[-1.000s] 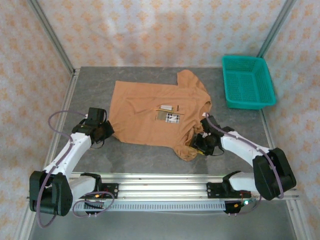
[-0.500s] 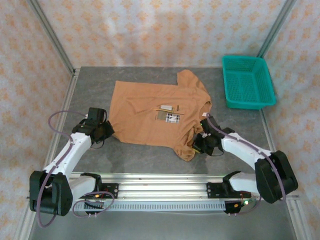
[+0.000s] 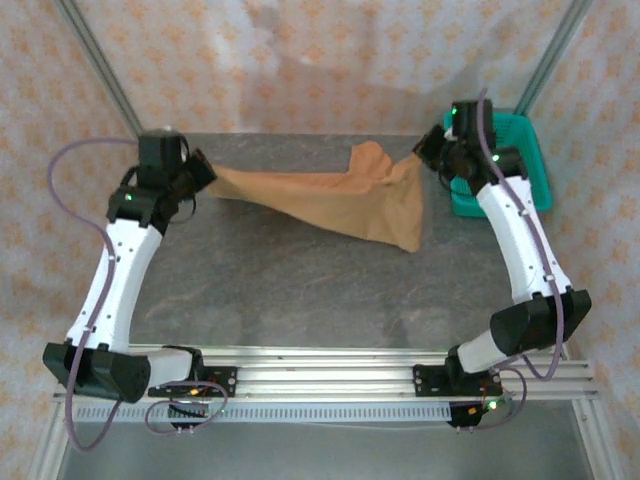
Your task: Fold the inside-out t-shirt
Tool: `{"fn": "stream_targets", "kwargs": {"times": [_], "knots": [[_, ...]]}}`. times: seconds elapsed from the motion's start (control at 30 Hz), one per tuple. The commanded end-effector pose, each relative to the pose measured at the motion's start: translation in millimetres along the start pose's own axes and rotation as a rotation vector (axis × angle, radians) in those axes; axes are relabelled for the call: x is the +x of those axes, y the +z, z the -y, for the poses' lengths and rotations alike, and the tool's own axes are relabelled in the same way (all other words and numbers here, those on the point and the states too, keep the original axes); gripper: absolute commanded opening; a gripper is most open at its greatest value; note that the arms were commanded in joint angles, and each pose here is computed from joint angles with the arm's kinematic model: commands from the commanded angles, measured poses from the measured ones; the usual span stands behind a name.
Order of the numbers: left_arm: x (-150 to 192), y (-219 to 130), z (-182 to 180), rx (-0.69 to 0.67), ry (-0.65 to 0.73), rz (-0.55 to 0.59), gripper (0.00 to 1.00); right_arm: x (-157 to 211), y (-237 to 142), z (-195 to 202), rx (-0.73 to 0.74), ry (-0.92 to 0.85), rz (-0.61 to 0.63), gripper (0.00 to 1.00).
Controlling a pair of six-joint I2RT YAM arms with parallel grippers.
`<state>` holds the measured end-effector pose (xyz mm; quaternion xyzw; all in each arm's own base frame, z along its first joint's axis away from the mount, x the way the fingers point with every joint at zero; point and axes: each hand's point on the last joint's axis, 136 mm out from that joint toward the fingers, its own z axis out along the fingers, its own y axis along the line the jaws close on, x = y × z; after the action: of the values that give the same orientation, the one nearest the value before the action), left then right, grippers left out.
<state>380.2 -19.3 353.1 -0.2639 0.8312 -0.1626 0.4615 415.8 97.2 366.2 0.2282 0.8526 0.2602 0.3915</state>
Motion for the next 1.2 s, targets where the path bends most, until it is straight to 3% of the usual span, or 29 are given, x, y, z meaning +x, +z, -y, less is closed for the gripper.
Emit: {"fn": "stream_targets", "kwargs": {"times": [0.0,0.13,0.3,0.5,0.6,0.7,0.83,1.03,1.17], "knots": [[-49,-38,29,0.058,0.0,0.115,0.0,-33,-52,-34,-0.061,-0.059,0.109,0.0],[-91,-104,60,0.185,-0.01,0.275,0.0,-55,-114,-79,-0.231,-0.099,0.213,0.0],[-107,-202,68,0.32,-0.001,0.472,0.0,-48,-205,-117,-0.481,-0.172,0.309,0.0],[-102,-308,69,0.475,0.03,0.647,0.0,-29,-329,-121,-0.688,-0.251,0.543,0.0],[-96,-332,72,0.522,0.074,0.666,0.0,-24,-361,-112,-0.697,-0.254,0.622,0.0],[-94,-337,70,0.516,0.079,0.668,0.0,-27,-374,-107,-0.674,-0.249,0.661,0.0],[-95,-314,69,0.467,0.091,0.63,0.0,-36,-360,-106,-0.62,-0.243,0.652,0.0],[-91,-237,67,0.385,0.082,0.506,0.0,-49,-298,-107,-0.524,-0.251,0.564,0.0],[-81,-161,66,0.328,0.08,0.389,0.0,-58,-229,-102,-0.428,-0.253,0.48,0.0]]}}
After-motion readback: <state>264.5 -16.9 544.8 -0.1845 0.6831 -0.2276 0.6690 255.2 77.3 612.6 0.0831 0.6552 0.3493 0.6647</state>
